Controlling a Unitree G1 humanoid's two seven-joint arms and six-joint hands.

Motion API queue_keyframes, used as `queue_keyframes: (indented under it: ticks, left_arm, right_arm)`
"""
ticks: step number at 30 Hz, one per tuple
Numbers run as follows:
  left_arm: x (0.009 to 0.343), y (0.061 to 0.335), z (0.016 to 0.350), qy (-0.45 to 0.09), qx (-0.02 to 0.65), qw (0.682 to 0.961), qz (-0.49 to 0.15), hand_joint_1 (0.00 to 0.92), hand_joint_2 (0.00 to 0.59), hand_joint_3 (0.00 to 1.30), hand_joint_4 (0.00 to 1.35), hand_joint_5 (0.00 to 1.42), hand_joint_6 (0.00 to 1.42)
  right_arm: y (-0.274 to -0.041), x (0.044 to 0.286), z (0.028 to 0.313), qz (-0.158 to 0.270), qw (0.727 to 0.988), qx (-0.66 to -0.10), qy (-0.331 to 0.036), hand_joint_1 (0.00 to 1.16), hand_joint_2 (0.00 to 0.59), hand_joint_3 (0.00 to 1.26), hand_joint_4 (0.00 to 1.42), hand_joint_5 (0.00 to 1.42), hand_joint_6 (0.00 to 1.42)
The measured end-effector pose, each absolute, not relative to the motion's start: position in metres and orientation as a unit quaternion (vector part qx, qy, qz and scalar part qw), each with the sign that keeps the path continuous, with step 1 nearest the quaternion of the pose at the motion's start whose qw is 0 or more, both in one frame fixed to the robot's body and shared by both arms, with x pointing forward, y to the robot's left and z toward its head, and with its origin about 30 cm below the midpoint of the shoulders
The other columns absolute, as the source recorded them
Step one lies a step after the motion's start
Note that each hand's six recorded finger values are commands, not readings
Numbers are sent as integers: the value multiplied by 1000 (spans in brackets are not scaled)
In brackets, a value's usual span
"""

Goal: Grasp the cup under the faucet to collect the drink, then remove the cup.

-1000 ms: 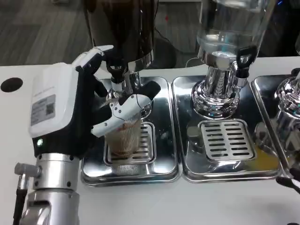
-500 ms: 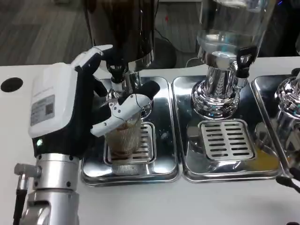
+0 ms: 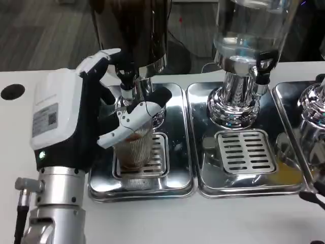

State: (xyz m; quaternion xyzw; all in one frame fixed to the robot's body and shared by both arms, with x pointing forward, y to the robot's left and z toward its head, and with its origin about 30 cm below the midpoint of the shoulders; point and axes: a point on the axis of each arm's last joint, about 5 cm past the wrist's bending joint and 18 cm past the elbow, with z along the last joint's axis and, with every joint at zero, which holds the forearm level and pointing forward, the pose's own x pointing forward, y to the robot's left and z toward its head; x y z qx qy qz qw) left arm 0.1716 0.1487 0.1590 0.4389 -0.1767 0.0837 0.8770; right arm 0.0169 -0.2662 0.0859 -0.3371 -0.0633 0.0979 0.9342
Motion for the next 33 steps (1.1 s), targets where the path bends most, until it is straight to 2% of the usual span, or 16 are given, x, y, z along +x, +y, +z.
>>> queue_keyframes:
  ticks: [33]
  left_arm:
    - [175,152,156,-172,433,881,89,38,46,387,345,757,832]
  right_arm:
    - [-263,26,88,103,934,-336,-70,557,458,171,34,53,7]
